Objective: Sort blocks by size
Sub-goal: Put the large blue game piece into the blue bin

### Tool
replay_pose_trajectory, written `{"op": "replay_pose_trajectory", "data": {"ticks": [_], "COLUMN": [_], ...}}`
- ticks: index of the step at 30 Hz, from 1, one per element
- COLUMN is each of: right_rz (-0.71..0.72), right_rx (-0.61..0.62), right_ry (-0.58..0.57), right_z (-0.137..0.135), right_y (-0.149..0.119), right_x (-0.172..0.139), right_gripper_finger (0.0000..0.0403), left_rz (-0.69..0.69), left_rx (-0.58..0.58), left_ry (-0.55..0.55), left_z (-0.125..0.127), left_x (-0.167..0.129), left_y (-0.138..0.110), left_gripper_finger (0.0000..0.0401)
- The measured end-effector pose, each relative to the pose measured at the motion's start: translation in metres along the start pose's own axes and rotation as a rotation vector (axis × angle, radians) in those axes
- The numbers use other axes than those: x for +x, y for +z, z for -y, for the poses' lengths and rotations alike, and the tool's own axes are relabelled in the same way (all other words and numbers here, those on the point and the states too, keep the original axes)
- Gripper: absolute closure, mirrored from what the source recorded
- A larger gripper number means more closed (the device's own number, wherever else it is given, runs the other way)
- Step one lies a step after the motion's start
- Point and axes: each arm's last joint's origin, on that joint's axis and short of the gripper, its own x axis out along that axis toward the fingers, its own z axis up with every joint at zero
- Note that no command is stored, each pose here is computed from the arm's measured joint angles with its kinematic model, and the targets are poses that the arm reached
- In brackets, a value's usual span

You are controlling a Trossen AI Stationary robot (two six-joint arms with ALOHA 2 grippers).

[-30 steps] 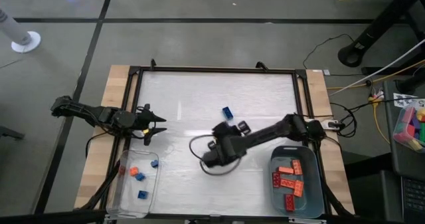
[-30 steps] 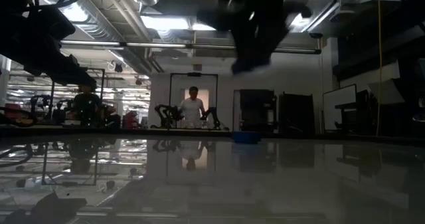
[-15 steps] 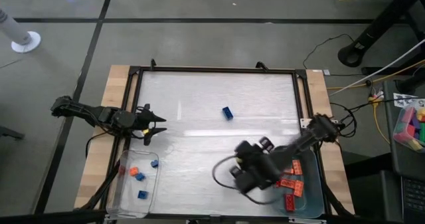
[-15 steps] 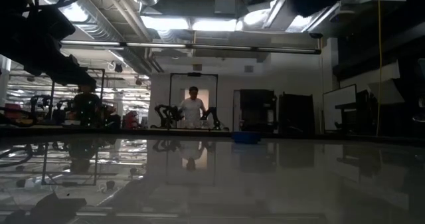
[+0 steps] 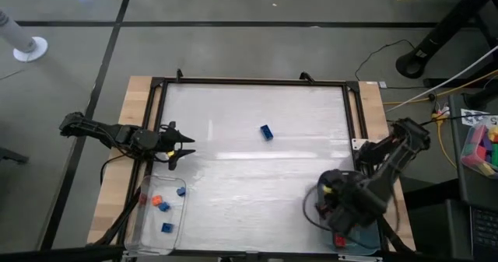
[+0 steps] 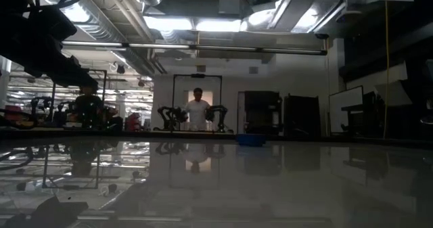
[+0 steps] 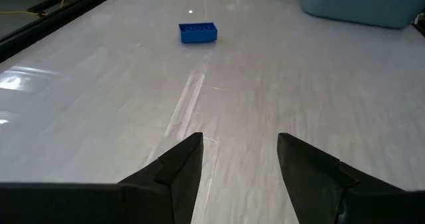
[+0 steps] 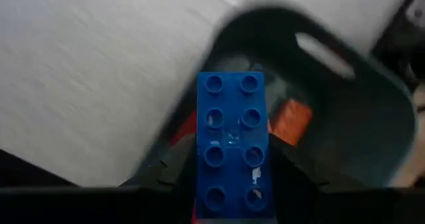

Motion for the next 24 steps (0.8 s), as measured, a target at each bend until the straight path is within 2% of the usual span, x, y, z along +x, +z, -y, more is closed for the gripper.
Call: {"op": "replay_pose_trajectory", "data": {"ticks": [5,9,15,19,24], "right_rz": [0.025,0.088,0.079,0.177,0.432], "right_rx": [-0.040,-0.071,-0.069,-0.010,0.064], "right_ry": [-0.030,-0.025,-0.029,0.025,0.120], "right_z": [0.011,0.015,0.015,0.010,0.007], "right_y": [-0.020,-0.026,-0.026,-0.015,0.018], "right_x": [0.010,0.014,0.014,0.011,0.003], "right_gripper_finger": [0.0246,0.0213,0.0164,0.0150,0.0148], "left_rz": [0.000,0.000,0.000,0.000,0.000], "left_rx": [0.000,0.000,0.000,0.000,0.000], "left_ry": [0.000,0.000,0.000,0.000,0.000], "left_z": [0.000,0.000,0.000,0.000,0.000], "left_x": [0.000,0.000,0.000,0.000,0.000], "left_y": [0.000,0.000,0.000,0.000,0.000], "left_gripper_finger": [0.0219,0.0219,0.0219,0.0219,0.0219]}}
